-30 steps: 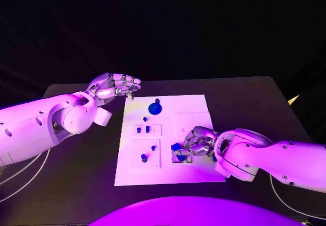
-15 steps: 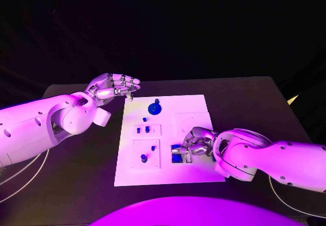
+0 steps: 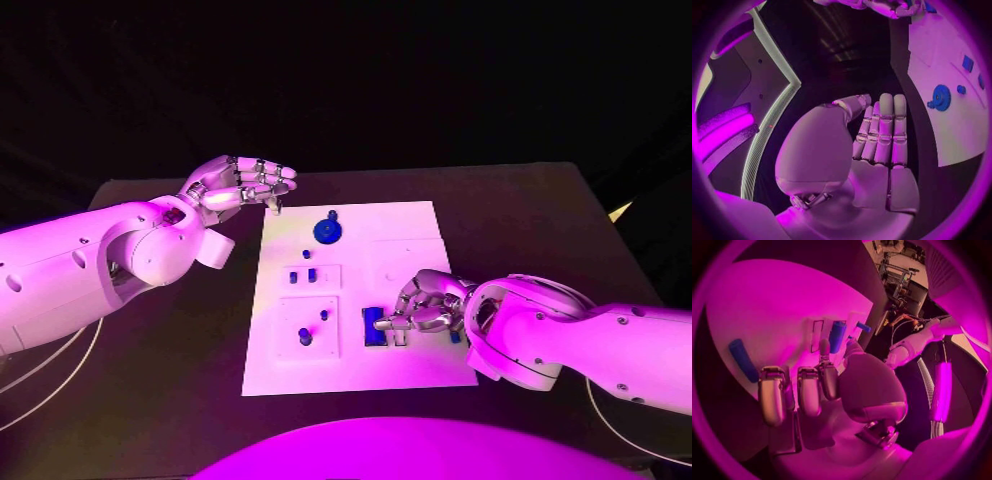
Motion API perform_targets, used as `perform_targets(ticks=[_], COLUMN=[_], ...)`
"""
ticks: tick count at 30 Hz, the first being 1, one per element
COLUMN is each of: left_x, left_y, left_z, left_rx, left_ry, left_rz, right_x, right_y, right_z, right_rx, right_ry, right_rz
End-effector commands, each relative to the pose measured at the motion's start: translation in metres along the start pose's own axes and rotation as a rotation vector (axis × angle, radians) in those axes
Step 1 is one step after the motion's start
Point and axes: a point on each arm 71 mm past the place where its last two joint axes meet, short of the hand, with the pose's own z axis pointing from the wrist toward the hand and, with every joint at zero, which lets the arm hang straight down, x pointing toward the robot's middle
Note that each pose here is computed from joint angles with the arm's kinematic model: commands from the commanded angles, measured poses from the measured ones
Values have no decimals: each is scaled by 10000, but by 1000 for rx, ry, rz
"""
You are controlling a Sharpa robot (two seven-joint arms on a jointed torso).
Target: Assemble the parts on the task board
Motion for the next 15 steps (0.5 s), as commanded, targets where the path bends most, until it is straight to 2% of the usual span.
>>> perform_targets(ticks=[1, 3, 7, 15], left_x=[15, 15, 23, 36], left_y=[-12, -12, -13, -14], left_z=[4, 5, 12, 23], left_rx=[10, 10, 12, 15], left_ry=[13, 12, 12, 11], left_rz=[-4, -4, -5, -6], right_x=[-114, -255, -422, -589], right_y=[-10, -57, -158, -454], right_z=[-63, -119, -206, -351], right_rx=[-33, -29, -12, 59], right_ry=[-55, -90, -125, -146], right_rz=[15, 30, 37, -17])
